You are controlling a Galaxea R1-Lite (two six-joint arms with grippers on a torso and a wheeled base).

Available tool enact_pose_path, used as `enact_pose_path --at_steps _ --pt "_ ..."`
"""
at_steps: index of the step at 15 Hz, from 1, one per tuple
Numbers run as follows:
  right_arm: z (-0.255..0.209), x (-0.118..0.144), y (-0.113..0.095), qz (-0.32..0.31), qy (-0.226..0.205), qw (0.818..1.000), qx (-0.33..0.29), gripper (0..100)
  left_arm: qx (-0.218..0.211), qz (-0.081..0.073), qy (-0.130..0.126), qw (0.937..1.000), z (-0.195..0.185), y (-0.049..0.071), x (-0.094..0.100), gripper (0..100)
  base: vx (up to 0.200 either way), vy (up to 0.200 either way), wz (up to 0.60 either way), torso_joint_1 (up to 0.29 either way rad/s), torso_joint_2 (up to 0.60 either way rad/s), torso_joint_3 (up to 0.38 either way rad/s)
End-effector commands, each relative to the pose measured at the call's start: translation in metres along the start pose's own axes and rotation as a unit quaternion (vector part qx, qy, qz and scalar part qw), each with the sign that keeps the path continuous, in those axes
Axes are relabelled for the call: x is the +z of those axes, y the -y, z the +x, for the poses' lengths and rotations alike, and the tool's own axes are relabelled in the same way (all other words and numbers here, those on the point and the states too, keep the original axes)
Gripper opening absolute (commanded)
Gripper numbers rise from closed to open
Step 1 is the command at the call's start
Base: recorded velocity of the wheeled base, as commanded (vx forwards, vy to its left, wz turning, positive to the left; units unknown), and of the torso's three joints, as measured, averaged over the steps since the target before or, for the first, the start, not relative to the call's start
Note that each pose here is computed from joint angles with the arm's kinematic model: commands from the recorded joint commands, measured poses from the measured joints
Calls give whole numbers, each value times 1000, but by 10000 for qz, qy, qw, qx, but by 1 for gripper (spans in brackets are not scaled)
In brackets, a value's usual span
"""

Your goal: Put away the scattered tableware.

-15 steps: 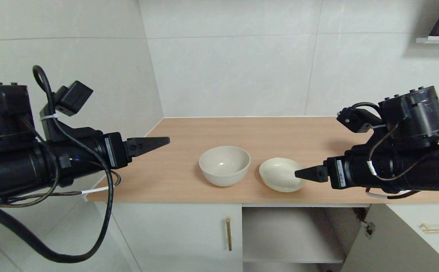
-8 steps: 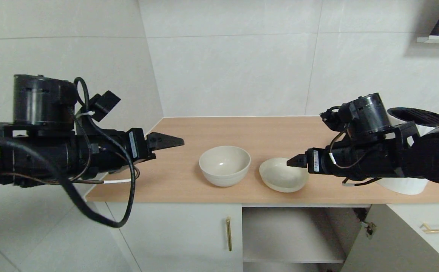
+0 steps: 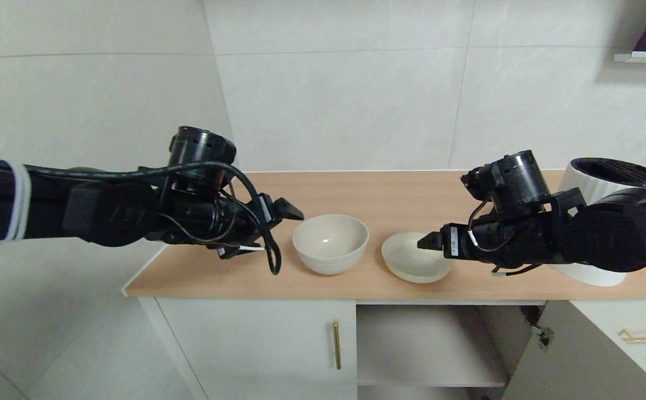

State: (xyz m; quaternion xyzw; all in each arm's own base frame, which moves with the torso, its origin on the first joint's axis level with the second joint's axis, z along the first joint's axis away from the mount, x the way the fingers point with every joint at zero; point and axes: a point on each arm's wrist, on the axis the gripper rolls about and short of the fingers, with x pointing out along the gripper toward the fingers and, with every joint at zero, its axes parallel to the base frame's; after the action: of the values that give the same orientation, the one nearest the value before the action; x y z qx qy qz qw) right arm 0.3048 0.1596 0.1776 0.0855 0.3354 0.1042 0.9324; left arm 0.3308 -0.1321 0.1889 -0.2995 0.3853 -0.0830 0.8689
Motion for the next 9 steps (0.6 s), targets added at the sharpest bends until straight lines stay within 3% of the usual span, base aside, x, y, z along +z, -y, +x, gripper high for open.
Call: enact_pose_path --at_steps 1,9 --pt "2 -1 1 5 -23 10000 -23 100 257 -53 -276 9993 35 -5 -10 100 0 0 0 0 0 0" --pt "1 -1 2 5 -26 10000 -16 100 242 -122 -295 9992 54 -7 -14 100 0 0 0 0 0 0"
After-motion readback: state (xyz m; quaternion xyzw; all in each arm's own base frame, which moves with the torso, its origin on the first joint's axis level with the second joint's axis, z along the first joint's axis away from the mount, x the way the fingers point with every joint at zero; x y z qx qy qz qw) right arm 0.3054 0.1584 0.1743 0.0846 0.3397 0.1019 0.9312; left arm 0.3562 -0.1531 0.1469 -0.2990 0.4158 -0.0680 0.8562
